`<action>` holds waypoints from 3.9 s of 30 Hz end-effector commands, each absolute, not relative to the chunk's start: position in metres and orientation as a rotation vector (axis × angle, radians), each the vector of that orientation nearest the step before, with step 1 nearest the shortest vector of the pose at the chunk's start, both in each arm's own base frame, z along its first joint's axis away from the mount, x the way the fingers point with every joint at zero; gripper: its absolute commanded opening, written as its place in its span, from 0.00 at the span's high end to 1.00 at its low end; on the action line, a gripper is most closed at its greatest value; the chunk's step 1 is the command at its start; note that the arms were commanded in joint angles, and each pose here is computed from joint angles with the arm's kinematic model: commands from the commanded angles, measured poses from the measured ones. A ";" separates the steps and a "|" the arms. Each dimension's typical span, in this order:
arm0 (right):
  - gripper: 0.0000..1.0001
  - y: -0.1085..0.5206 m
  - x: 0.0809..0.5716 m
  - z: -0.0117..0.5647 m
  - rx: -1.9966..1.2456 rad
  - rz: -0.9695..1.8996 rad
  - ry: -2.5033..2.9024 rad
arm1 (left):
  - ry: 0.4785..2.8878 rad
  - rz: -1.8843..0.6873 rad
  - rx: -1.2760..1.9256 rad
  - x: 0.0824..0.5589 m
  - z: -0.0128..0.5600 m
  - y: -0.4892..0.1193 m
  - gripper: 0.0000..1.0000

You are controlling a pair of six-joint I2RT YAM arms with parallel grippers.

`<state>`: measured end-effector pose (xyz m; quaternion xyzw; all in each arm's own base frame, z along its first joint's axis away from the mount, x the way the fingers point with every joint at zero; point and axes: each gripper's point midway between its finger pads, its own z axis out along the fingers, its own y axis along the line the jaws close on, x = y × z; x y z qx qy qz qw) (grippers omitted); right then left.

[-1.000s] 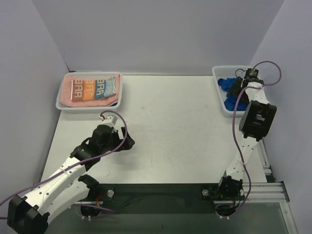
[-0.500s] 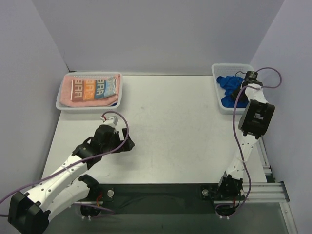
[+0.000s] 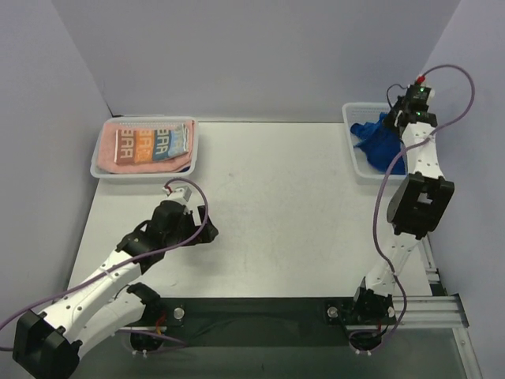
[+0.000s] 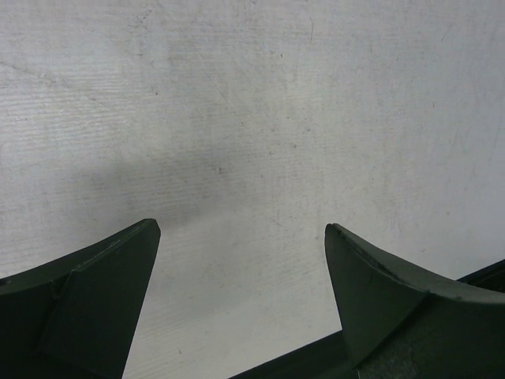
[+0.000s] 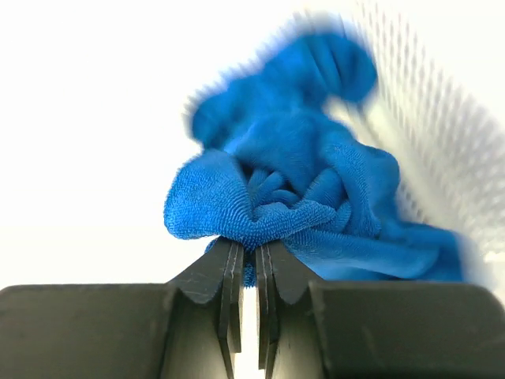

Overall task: Fold and stack the towels
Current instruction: Grab crumpled towel, then move the towel to the center of the board, then flatten out the crumpled towel

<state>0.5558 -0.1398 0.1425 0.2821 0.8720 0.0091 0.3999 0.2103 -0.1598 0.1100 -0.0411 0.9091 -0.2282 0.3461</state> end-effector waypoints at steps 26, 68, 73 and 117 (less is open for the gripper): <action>1.00 0.219 0.329 0.324 -0.367 0.793 1.860 | 2.126 -0.691 -0.061 0.220 0.195 -0.164 0.03; 0.31 0.292 0.173 0.065 -0.778 0.405 2.577 | 2.603 -0.572 0.001 0.224 0.025 -0.215 0.33; 0.32 0.314 0.161 0.043 -0.857 0.391 2.609 | 2.590 -0.553 -0.011 0.225 0.024 -0.212 0.69; 0.46 0.216 0.232 0.082 -0.467 0.285 2.549 | 2.467 -0.676 -0.381 0.182 0.096 -0.138 0.77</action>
